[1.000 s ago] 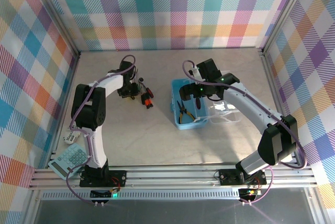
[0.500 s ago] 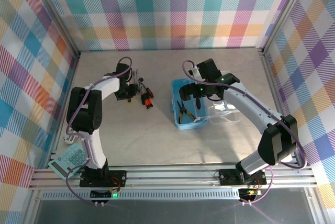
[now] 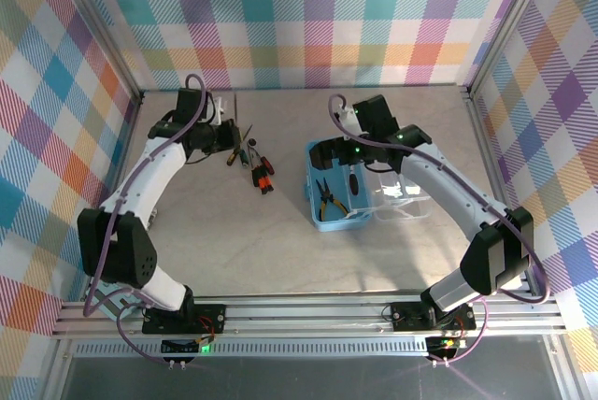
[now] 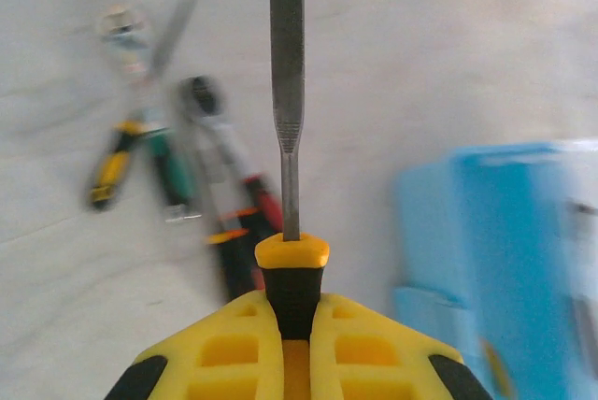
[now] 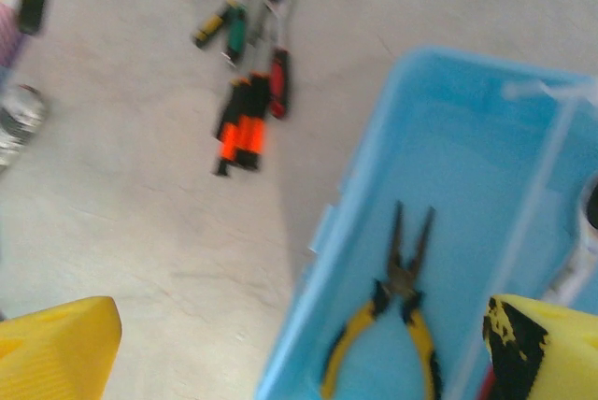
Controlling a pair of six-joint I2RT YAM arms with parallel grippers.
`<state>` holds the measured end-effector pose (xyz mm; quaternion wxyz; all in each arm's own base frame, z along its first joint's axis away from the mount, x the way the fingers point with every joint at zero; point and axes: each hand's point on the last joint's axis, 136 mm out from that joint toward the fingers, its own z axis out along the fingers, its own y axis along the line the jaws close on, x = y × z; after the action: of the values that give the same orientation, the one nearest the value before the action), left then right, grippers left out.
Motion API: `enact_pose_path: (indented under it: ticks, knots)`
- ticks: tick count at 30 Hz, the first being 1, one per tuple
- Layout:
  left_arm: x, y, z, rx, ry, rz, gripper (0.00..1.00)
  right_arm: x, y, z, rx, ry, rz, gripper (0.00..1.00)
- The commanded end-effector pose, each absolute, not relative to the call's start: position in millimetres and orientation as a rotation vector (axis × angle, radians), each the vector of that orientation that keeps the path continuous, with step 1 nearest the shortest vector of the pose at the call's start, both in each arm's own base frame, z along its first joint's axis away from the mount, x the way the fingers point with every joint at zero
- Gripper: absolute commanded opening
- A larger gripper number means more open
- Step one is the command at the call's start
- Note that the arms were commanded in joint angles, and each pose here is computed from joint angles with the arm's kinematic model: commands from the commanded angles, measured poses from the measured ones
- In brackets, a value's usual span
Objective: Pack the tool kit
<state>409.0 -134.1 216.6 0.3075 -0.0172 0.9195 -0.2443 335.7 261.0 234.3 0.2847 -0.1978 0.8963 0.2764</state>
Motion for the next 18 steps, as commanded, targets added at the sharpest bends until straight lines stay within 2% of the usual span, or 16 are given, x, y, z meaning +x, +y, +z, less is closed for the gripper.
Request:
enact_pose_path:
  ticks: [1,4,6,15,18]
  knots:
    - [382,-210,244,0.236,2.294,-1.063,0.0,345,292,286,-0.51,2.225,0.997,0.99]
    - [367,-248,253,0.37,2.227,-1.19,0.0,357,301,305,-0.464,2.166,1.058,1.0]
    - [359,-268,258,0.439,2.196,-1.248,0.0,368,302,310,-0.426,2.154,1.049,0.96]
    - [339,-300,275,0.543,2.133,-1.326,0.0,396,299,290,-0.288,2.21,0.992,0.74]
    - [337,-301,277,0.551,2.128,-1.327,0.0,396,304,287,-0.29,2.208,1.024,0.62]
